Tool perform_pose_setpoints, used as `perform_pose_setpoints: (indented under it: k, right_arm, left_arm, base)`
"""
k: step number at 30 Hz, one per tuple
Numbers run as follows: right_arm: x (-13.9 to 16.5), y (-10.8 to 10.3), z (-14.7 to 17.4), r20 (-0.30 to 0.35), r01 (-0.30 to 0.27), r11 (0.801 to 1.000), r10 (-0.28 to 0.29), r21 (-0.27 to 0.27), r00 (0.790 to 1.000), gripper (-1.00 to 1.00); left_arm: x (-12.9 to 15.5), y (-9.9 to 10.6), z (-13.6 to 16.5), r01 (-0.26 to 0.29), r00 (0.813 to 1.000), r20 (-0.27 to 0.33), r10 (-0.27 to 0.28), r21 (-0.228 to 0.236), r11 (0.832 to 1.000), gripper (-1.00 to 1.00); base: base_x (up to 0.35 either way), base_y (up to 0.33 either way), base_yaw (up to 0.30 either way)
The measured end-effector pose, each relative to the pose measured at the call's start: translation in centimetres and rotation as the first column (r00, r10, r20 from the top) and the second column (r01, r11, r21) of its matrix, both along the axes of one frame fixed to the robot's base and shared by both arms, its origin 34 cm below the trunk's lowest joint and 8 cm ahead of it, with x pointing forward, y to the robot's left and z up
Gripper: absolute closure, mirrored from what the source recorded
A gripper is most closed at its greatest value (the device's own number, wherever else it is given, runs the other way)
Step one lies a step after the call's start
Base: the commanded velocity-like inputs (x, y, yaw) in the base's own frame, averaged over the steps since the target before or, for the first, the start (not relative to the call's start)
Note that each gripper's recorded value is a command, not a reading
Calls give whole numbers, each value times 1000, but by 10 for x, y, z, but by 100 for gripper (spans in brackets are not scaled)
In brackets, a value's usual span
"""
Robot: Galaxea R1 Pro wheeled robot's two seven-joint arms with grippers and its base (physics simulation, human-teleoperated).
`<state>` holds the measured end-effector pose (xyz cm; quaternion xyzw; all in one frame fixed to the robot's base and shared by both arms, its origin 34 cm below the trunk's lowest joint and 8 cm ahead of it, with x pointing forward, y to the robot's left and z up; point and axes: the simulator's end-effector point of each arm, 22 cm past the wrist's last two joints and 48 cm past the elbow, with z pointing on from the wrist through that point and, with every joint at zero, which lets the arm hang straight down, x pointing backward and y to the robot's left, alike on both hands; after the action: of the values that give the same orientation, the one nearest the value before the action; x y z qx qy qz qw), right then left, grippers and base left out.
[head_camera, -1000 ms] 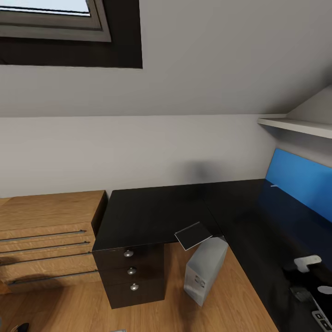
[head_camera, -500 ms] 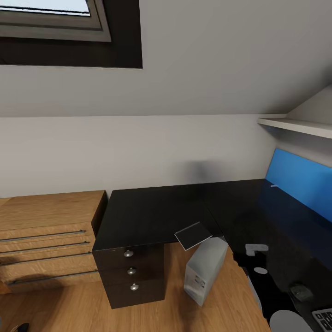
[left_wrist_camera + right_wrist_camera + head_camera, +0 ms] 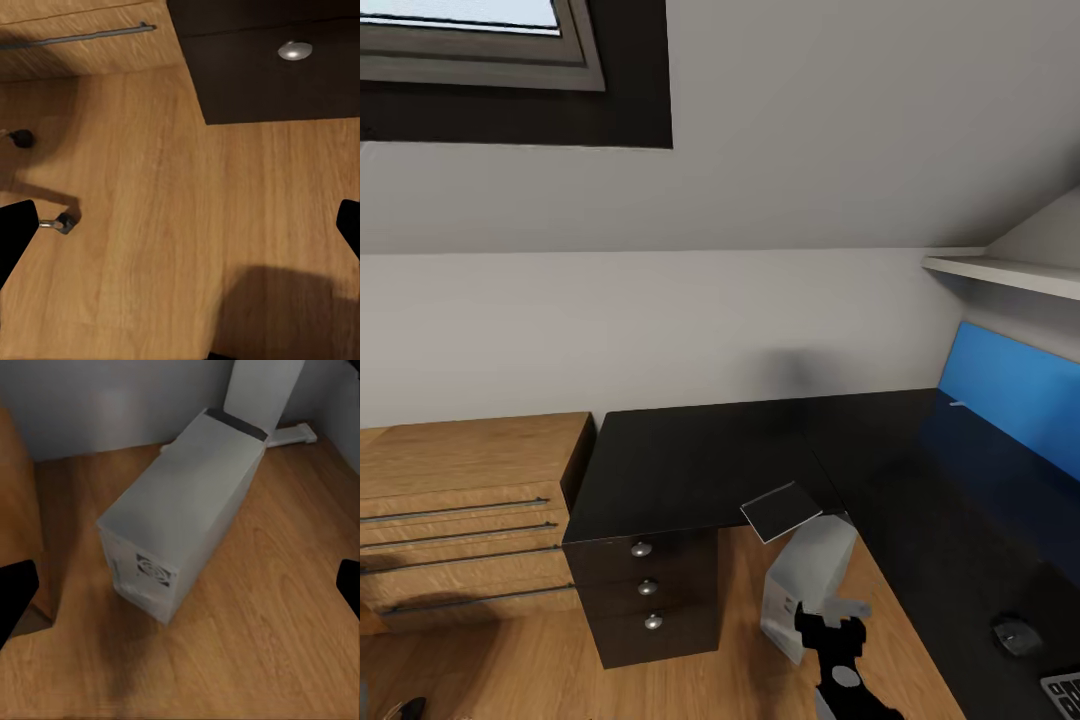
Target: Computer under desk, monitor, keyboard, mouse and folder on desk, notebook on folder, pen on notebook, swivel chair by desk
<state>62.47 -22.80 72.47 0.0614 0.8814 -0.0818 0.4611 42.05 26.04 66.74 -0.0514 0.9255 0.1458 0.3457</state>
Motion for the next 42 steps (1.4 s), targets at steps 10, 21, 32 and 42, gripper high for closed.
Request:
perform_pose_setpoints:
  k: [10, 21, 32, 42]
  right_arm:
    - [-38, 15, -23, 30, -14, 999, 13, 38, 999, -100]
    - [-59, 43, -39, -2, -114, 989, 115, 98, 993, -100]
    - [-59, 44, -39, 1, -121, 987, 122, 107, 993, -100]
    - [-55, 44, -34, 32, -121, 987, 118, 105, 992, -100]
  left_arm:
    - [1, 0, 1, -4, 1000, 12, 4, -2, 1000, -100]
    - [-9, -12, -7, -5, 1000, -14, 4, -12, 1000, -100]
    - [-15, -19, -12, -6, 999, -32, 6, -16, 1000, -100]
    - [-18, -18, -14, -6, 999, -39, 6, -12, 1000, -100]
  base:
    - [0, 0, 258]
    - [0, 0, 80]
    - [0, 0, 0]
    - [-19, 134, 185]
